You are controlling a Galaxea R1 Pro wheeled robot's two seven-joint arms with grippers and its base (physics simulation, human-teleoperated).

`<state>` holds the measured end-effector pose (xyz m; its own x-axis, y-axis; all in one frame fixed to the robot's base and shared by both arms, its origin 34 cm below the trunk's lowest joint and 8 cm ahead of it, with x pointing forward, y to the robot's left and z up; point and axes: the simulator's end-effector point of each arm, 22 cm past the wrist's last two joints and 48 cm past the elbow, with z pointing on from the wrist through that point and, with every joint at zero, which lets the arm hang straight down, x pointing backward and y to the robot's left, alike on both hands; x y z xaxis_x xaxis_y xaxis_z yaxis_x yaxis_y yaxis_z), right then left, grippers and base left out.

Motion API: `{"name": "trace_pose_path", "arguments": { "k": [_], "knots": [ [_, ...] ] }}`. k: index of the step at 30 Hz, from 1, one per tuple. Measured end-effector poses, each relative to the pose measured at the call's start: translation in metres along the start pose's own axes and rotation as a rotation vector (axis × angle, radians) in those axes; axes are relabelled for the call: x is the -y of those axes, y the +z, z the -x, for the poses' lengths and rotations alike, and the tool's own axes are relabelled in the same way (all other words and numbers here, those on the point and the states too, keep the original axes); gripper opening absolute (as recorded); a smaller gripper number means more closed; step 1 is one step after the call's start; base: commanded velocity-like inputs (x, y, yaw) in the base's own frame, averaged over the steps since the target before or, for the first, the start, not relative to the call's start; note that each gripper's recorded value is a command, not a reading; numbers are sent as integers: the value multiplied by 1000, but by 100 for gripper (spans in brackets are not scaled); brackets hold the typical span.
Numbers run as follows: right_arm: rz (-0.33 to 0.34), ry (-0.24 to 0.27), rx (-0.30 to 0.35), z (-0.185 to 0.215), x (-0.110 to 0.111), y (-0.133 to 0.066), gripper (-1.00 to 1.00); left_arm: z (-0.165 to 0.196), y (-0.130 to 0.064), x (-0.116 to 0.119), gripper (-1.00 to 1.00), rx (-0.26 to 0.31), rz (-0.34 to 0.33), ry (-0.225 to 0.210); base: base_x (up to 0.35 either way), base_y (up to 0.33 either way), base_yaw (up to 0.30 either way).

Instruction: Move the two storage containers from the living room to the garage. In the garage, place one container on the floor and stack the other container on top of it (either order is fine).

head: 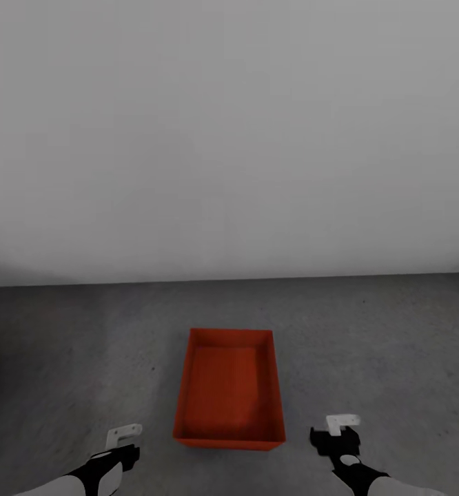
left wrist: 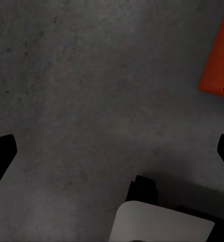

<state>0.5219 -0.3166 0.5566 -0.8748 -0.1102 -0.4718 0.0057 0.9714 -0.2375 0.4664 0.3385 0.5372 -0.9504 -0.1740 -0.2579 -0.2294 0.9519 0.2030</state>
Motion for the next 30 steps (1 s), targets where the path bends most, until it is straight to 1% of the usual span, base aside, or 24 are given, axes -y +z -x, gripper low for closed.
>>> {"name": "trace_pose_path", "arguments": {
  "k": [2, 3, 4, 6, 9, 10, 14, 18, 21, 24, 26, 28, 30],
  "knots": [
    [-12, -6, -16, -6, 11, -2, 100, 0, -2, -1, 100, 0, 1, 0, 0, 0, 0],
    [-18, -11, -31, -17, 17, -4, 100, 0, -3, -3, 100, 0, 3, 1, 0, 0, 0],
    [-24, -18, -58, -36, 23, -9, 100, -1, -4, -4, 100, -2, 5, 1, 0, 0, 0],
    [-24, -35, -125, -85, 27, -26, 100, -7, -6, -8, 100, -8, 9, 4, 0, 0, 0],
    [-10, -57, -224, -155, 24, -57, 100, -30, -10, -16, 100, -35, 16, 11, 0, 0, 0],
    [-7, -62, -240, -165, 23, -62, 100, -35, -11, -17, 100, -40, 18, 13, 0, 0, 0],
    [15, -83, -367, -220, 20, -93, 100, -74, -18, -27, 100, -87, 26, 27, 0, 0, 0],
    [47, -85, -439, -249, 14, -114, 100, -95, -25, -33, 100, -113, 30, 35, 0, 0, 0],
    [87, -78, -484, -273, 2, -134, 100, -101, -29, -34, 100, -120, 28, 37, 0, 0, 0],
    [122, -70, -511, -289, -10, -152, 100, -103, -32, -34, 100, -122, 24, 40, 0, 0, 0],
    [155, -62, -532, -304, -20, -167, 100, -104, -35, -34, 100, -123, 21, 42, 0, 0, 0],
    [182, -55, -540, -309, -26, -174, 100, -107, -37, -35, 100, -128, 19, 43, 0, 0, 0],
    [201, -49, -543, -311, -30, -179, 100, -119, -41, -38, 100, -144, 21, 49, 0, 0, 0]
  ]
}}
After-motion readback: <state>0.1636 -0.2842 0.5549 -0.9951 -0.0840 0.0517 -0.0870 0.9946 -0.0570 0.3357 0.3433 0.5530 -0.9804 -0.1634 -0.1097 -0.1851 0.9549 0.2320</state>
